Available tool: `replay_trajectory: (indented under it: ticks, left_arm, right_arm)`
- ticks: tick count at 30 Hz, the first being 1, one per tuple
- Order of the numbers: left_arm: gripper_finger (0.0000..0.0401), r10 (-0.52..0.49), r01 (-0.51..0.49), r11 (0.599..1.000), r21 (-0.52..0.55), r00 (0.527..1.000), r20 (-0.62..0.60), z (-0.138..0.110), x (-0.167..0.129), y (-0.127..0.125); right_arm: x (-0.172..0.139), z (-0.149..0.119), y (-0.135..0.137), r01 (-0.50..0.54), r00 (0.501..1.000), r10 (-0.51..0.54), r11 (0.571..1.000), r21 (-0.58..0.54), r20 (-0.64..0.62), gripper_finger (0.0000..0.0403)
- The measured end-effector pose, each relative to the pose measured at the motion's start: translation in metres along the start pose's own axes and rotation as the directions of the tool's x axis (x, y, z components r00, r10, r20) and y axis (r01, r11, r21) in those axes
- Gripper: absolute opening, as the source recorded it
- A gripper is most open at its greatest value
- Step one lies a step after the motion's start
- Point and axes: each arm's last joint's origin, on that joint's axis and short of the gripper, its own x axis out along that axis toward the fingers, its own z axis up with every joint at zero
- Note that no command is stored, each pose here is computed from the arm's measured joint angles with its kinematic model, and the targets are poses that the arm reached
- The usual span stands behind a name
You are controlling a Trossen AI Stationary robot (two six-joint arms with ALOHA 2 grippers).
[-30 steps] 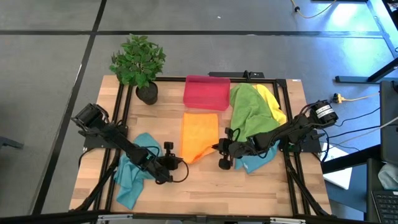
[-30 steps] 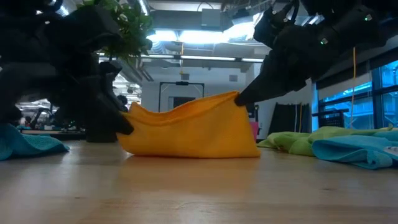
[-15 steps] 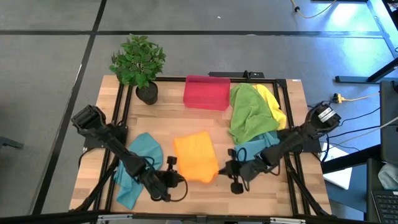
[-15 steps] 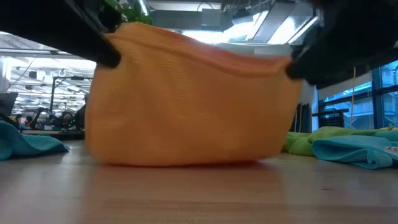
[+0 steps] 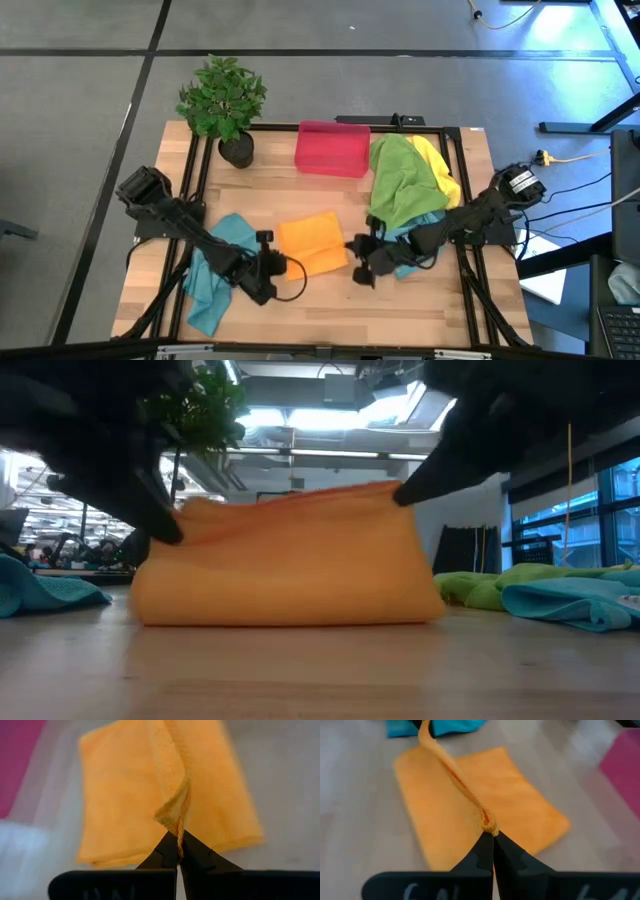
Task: Roll microfiber towels into tight, uniform cylinder then place into a basket
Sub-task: Fold the orange towel
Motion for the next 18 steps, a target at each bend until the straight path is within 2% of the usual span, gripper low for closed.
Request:
replay_trajectory:
  ticks: [8,13,18]
  left_arm:
    - [0.0000,0.076,-0.076,0.997,-0.012,0.996,-0.050,0.007,0.019,0.025]
    - [0.0000,0.083,-0.090,0.995,-0.052,0.988,-0.127,-0.005,0.036,0.041]
    - [0.0000,0.064,-0.081,0.991,-0.105,0.987,-0.148,-0.021,0.047,0.047]
  right_arm:
    - [0.021,0.005,-0.029,0.102,0.994,-0.100,0.994,0.044,-0.035,0.0002]
    - [0.049,-0.004,-0.040,0.122,0.989,-0.118,0.992,0.042,-0.086,0.0001]
    - [0.067,-0.008,-0.047,0.134,0.989,-0.131,0.990,0.049,-0.074,0.0001]
